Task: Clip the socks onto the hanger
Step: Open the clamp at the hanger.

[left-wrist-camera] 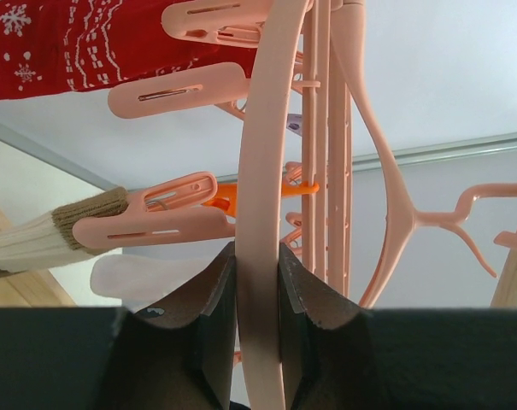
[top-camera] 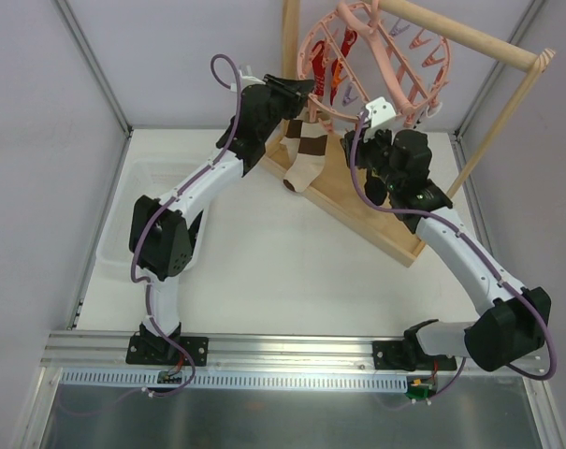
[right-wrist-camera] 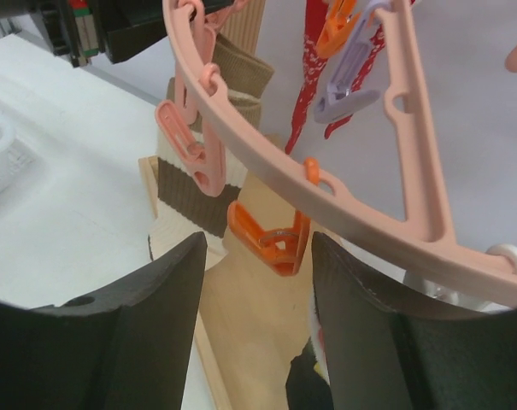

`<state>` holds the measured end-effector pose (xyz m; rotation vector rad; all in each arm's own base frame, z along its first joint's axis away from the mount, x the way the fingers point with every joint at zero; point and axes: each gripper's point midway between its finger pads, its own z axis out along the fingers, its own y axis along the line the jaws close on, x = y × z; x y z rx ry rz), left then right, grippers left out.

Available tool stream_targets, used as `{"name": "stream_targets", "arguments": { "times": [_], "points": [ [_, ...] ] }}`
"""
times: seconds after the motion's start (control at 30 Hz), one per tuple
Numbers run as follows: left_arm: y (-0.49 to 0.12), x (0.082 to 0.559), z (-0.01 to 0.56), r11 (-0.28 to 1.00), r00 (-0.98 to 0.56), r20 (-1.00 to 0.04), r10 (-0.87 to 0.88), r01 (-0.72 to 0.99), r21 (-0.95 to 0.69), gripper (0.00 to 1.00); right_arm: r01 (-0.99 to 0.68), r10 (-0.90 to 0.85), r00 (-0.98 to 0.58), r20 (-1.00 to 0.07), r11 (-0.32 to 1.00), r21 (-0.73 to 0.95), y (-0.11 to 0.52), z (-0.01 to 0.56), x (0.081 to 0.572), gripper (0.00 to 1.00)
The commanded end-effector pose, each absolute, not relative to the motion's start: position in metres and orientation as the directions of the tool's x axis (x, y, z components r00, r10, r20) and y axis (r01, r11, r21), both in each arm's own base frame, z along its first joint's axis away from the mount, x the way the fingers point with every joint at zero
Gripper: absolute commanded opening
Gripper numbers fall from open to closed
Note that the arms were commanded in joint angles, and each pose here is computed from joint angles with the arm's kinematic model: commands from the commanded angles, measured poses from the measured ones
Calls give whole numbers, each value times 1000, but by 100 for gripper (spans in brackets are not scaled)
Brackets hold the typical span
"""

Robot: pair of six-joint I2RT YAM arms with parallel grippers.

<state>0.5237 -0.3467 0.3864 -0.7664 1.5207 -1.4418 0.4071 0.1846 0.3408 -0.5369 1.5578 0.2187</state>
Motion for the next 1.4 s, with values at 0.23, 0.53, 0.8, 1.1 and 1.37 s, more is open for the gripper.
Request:
{"name": "stream_targets", "arguments": {
  "times": [0.23,0.53,0.8,1.1,1.37],
  "points": [
    [-342,500,437,69,-422,-154,-893,210,-975,21,-414,-66,156,-986,902,-126,186,384,415,55],
    [-341,499,436,62,-423,-143,-895,201,-978,21,-431,49,148,-988,902,-20,189,388,423,50],
    [-340,499,434,64,-422,-144,-895,198,-978,21,-417,116,181,-977,908,31,186,393,423,45],
    [-341,500,433,59,-427,-139,-894,195,-979,21,-416,205,152,-967,901,125,182,394,430,25],
    [-341,499,431,64,-426,-143,-893,194,-979,21,-386,274,90,-958,896,220,172,391,436,1]
  ]
}}
